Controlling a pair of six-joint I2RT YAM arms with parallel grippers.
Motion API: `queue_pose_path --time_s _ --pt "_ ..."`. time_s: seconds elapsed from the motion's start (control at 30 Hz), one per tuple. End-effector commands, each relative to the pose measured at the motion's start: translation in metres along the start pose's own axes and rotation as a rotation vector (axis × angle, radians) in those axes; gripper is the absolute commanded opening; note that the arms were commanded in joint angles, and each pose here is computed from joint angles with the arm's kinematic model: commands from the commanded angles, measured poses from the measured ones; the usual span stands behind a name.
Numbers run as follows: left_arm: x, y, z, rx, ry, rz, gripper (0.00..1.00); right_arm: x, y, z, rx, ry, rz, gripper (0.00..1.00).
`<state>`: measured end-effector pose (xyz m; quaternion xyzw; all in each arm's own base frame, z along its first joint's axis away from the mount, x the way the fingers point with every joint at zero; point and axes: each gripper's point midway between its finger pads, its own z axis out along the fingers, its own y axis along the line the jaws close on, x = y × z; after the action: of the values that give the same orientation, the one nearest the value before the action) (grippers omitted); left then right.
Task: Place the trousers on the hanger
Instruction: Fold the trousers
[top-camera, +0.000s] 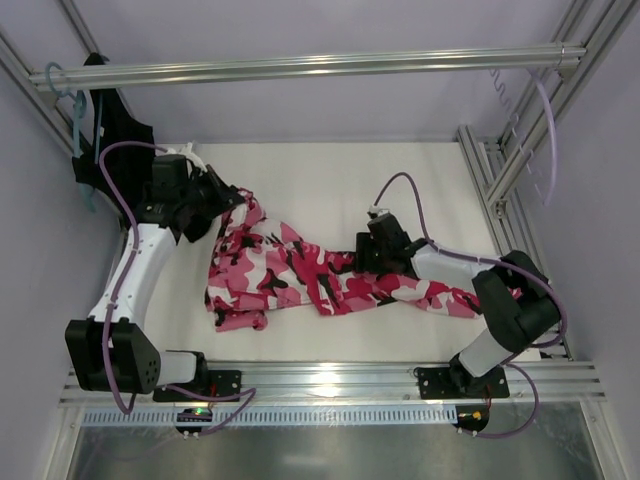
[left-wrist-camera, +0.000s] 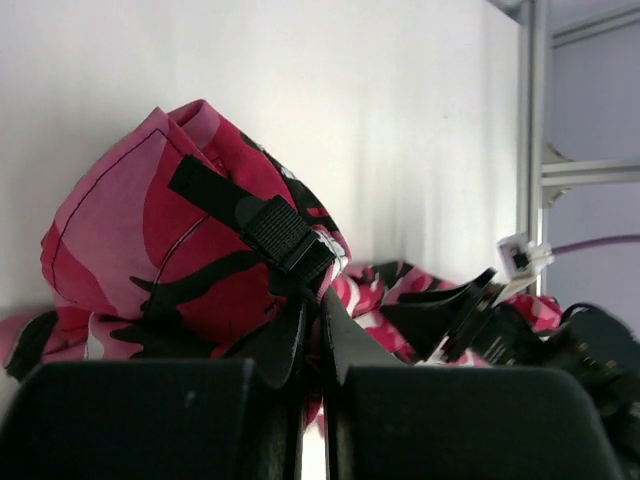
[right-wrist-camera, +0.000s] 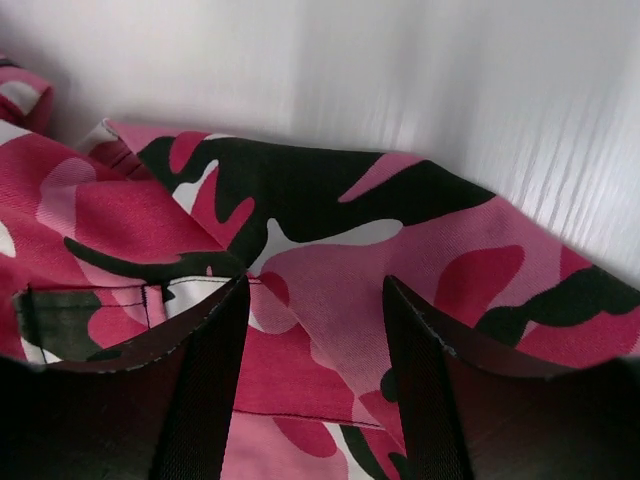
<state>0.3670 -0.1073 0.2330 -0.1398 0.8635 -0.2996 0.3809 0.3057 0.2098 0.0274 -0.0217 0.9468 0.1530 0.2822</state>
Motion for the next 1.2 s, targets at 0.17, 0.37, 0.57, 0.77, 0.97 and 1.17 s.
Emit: queue_pose_path --time_s 0.17,0.37,0.57,0.77,0.97,1.17 --pt "-0.031 -0.078 -0.030 0.271 -0.082 0.046 0.00 0.075 0.055 -0.042 -0.168 0.001 -0.042 0.59" --pt "-0.005 -0.060 -0.037 0.226 -0.038 0.069 0.00 0.026 0.074 -0.090 -0.206 -0.167 0.005 0.68" --pt "0.008 -0.059 -0.043 0.248 -0.024 0.085 0.00 -0.054 0.117 -0.099 -0.351 -0.311 -0.019 0.74" --pt "0.012 -0.061 -0.047 0.256 0.001 0.102 0.00 -0.113 0.132 -0.059 -0.546 -0.273 -0.007 0.73" --pt "0.023 -0.059 -0.049 0.265 0.055 0.139 0.00 -0.119 0.165 -0.009 -0.670 -0.166 -0.015 0.77" --pt "0.028 -0.054 -0.051 0.252 0.058 0.145 0.00 -0.105 0.190 0.027 -0.811 -0.077 -0.052 0.81"
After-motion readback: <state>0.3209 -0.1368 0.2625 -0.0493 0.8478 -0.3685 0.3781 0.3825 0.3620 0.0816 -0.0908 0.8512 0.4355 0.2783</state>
